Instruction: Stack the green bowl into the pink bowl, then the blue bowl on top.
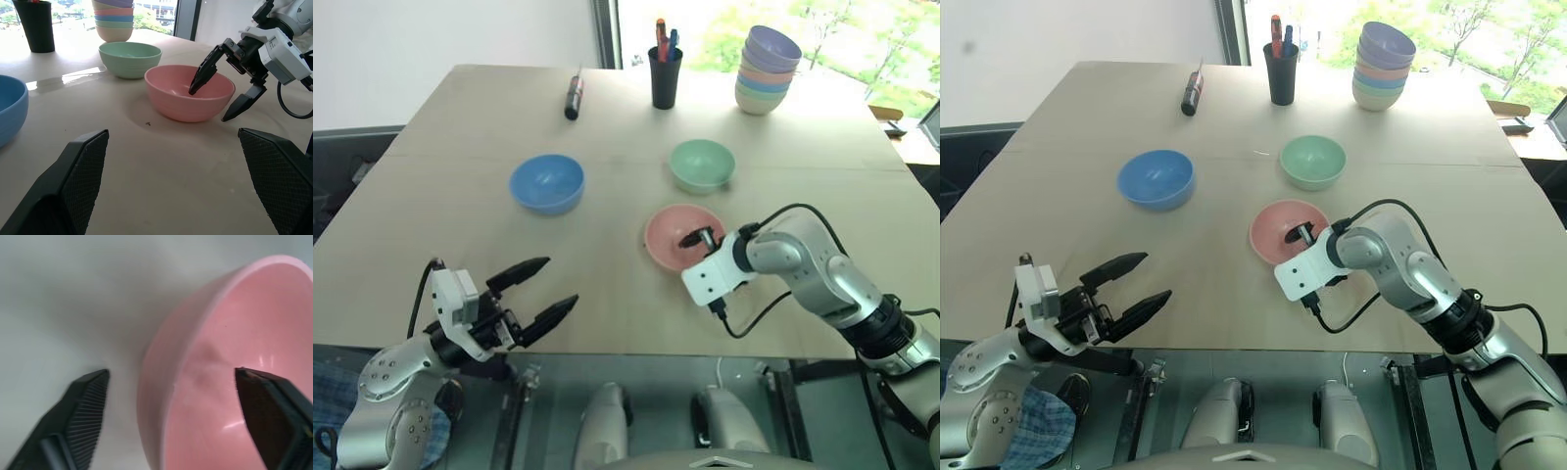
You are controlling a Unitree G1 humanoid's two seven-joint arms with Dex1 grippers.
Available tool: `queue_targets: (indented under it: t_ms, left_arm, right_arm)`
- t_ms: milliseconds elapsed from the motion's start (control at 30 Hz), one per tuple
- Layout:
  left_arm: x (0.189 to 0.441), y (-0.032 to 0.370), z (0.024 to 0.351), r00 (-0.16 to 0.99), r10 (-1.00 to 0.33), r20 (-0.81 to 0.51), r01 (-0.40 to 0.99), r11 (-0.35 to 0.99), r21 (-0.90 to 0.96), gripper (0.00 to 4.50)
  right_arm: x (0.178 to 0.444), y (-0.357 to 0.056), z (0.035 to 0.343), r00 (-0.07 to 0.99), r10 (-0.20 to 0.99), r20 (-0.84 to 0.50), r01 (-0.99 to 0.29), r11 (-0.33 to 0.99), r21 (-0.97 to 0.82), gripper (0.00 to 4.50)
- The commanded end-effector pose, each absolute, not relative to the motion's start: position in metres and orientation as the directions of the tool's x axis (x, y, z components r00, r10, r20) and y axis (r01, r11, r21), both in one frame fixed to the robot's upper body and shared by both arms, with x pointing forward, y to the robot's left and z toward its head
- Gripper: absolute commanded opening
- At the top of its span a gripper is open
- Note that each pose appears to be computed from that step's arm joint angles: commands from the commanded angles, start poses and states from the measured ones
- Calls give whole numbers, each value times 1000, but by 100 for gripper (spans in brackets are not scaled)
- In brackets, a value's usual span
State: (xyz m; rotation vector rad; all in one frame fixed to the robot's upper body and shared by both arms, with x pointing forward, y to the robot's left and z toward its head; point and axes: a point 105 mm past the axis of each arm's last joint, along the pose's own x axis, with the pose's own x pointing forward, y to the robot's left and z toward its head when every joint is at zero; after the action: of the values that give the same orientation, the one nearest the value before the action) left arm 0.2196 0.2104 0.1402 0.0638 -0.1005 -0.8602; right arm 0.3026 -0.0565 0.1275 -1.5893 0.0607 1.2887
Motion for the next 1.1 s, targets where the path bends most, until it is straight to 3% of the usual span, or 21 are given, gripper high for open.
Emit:
queue_targets:
  t_ms: [33,133,233,433,667,1100]
  left_arm:
    - [221,210,152,642,-762,90,751,648,129,450]
    - [224,209,155,643,-757,114,748,653,119,450]
    - [229,207,160,658,-734,165,731,676,93,450]
    - [246,204,159,725,-671,156,675,737,35,450]
    - [267,202,170,785,-583,210,582,810,72,450]
    - [277,201,174,797,-541,268,530,840,117,450]
  right_arm:
    - [291,-68,140,382,540,-750,-642,-428,-636,441]
    - [278,-75,161,311,594,-742,-736,-343,-584,441]
    - [283,-98,180,317,562,-764,-771,-317,-553,441]
    - [340,-135,195,513,455,-727,-709,-253,-658,441]
    - [391,-146,188,622,417,-662,-633,-229,-739,441]
    - [454,-144,204,804,300,-513,-423,-317,-849,441]
